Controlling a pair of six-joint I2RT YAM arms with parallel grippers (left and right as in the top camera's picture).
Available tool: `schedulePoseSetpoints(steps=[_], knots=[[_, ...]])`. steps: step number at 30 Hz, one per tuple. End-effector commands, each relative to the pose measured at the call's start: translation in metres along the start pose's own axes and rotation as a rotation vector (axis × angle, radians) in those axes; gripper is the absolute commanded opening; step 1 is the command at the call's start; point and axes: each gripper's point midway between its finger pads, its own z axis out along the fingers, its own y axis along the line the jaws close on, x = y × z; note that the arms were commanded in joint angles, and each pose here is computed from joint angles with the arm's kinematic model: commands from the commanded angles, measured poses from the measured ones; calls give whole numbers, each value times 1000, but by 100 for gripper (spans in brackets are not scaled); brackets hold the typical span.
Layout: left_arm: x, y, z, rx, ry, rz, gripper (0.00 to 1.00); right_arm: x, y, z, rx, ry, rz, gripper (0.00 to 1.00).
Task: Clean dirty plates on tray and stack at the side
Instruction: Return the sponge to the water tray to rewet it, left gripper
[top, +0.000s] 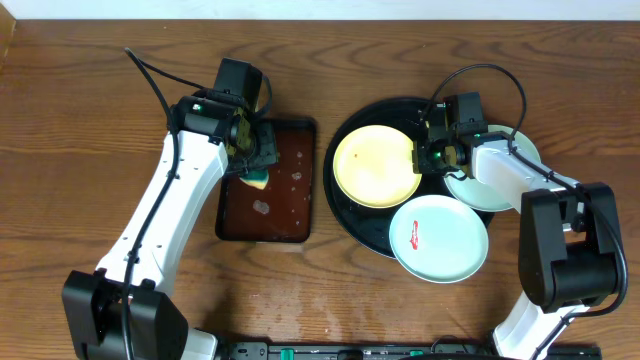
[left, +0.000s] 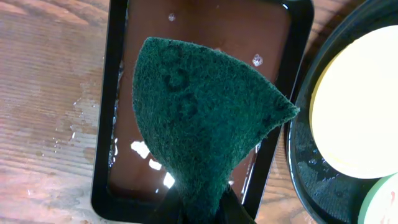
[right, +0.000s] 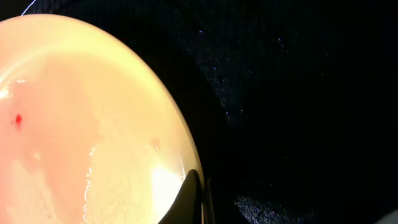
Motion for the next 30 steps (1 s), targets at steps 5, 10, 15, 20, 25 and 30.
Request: schedulePoseSetpoints(steps=[5,10,15,20,25,30], knots=[[-1,5,0,-25,-6,25,8,-13,9,-15,-12,-44,-17,1],[-2,8,0,-41,-12,32,8,-29,19,-46,-20,-113,-24,1],[-2,8,0,-40,-13,32,8,-43,29,-77,-28,-187,-41,1],[-2,8,0,-41,-13,32,8,-51,35,-98,-38,-237,-30,1],[-2,8,0,-40,-13,32,8,-52,32,-103,-15,-249,-30,1],[-3,7,0,-34,-18,31,8,-47,16,-102,77,-229,-15,1]])
